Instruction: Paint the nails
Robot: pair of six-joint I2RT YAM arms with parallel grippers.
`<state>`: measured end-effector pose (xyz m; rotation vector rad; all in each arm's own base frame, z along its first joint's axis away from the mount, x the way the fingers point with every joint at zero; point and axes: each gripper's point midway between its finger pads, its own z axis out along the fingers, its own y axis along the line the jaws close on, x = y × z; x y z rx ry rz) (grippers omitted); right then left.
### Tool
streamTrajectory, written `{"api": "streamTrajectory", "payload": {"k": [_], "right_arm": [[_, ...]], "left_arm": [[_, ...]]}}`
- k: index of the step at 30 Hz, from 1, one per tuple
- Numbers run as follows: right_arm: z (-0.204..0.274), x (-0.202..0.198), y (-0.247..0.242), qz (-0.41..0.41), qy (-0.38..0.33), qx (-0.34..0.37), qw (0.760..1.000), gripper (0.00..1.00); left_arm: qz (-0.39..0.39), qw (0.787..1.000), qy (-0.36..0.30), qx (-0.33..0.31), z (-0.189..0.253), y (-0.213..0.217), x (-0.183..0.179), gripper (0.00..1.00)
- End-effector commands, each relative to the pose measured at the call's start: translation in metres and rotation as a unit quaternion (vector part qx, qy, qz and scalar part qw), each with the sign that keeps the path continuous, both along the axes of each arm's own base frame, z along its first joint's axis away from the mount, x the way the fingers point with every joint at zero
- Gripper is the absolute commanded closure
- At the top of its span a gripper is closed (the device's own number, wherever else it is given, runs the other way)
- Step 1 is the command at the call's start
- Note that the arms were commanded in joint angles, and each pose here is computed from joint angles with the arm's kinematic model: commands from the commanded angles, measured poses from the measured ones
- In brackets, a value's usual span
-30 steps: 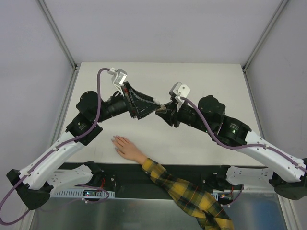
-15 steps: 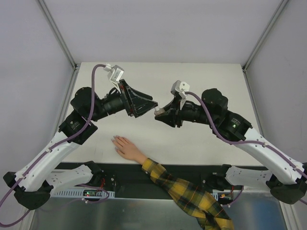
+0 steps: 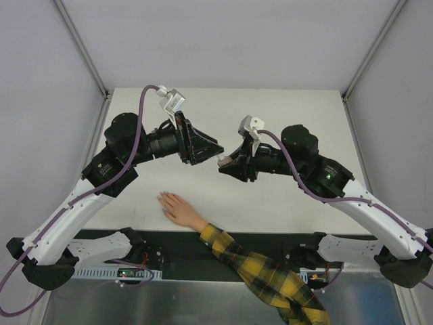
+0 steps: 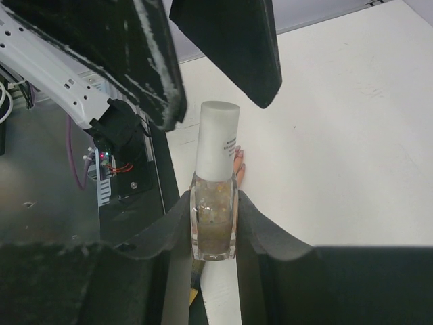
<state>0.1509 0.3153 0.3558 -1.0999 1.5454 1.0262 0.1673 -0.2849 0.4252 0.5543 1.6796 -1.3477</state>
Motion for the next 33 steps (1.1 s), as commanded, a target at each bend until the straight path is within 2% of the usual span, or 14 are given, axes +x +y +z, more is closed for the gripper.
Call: {"api": "streamTrajectory", "payload": {"k": [1,12,22,23,27,33], "right_arm": [[0.021,-0.004,0.0,0.015,-0.02,0.023,0.999,1.0],[0.026,-0.006,0.0,0.025,-0.021,0.027,0.999,0.99],[0.026,-0.008,0.0,0.03,-0.021,0.028,0.999,0.99],[0.025,-0.008,0.0,0.029,-0.022,0.028,0.999,1.0],[0.023,-0.008,0.0,0.033,-0.024,0.026,0.999,1.0],[0.019,-0.007,0.001,0.031,-0.024,0.02,0.999,1.0]], "left_arm": [[-0.04,0.999,-0.024,0.005,0.012,0.002,-0.018,0.53],[-0.06,0.998,-0.013,0.029,0.001,-0.003,-0.019,0.57],[-0.061,0.998,-0.011,0.031,0.001,-0.005,-0.018,0.81],[-0.061,0.998,-0.011,0.031,0.001,-0.005,-0.017,0.87],[-0.06,0.997,-0.005,0.039,-0.001,-0.006,-0.016,1.0],[-0.038,0.998,0.01,0.054,-0.003,-0.004,-0.008,1.0]]}}
